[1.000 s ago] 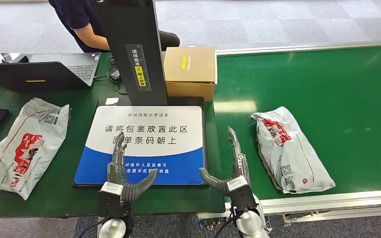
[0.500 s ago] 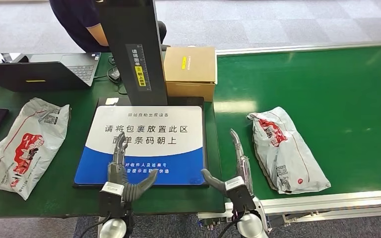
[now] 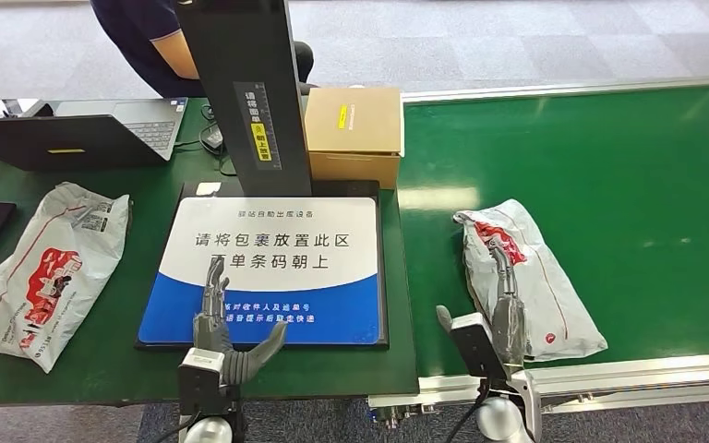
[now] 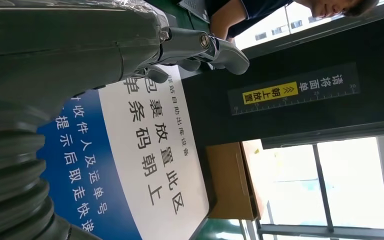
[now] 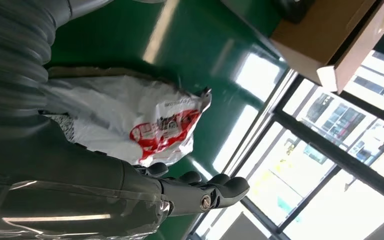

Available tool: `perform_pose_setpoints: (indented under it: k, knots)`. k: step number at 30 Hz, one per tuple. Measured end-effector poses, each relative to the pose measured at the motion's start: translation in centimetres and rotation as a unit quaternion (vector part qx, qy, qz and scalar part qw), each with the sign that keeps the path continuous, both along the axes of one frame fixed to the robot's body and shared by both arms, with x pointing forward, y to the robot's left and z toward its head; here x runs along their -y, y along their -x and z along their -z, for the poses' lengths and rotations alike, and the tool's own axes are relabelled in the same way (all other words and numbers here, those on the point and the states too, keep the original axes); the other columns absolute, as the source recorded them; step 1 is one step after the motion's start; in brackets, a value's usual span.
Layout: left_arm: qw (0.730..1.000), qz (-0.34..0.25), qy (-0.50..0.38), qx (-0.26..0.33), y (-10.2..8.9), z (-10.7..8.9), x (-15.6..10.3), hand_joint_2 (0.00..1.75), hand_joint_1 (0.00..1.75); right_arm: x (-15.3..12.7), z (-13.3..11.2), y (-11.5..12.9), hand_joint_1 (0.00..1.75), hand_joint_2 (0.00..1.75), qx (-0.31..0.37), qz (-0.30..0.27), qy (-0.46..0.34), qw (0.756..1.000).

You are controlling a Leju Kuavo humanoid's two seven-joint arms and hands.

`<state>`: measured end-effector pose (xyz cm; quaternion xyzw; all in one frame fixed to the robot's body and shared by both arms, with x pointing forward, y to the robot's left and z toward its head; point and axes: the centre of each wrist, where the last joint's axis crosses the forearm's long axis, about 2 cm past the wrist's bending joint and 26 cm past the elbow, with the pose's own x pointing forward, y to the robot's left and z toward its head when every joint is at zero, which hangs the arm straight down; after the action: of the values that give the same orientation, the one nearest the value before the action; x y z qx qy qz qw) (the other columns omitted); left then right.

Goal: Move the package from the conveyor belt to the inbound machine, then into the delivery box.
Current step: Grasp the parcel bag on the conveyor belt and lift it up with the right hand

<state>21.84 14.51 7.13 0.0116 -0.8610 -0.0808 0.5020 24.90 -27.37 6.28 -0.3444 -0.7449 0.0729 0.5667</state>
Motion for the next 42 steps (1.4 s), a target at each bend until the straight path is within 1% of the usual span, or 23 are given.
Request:
perform_pose_setpoints:
  k: [9,21,30,42]
  knots:
    - [1.0,0.002,0.012,-0.002,0.2,-0.1,-0.1,1.75,0.0,3.6,1.0,0.7,0.0,1.75,-0.03,0.074,-0.011,0.997]
    - [1.0,0.009,0.011,-0.001,0.1,-0.2,-0.1,1.75,0.0,6.9,3.0,0.2,0.0,1.75,-0.096,0.144,0.004,0.985]
    - [1.0,0.013,0.009,0.0,0.1,-0.2,-0.1,1.75,0.0,8.0,5.4,-0.6,0.0,1.75,-0.168,0.15,0.006,0.974]
    - [0.999,0.03,0.014,0.009,-0.9,-0.9,0.2,1.75,0.0,7.9,6.6,-1.5,0.0,1.75,-0.22,0.138,-0.017,0.965]
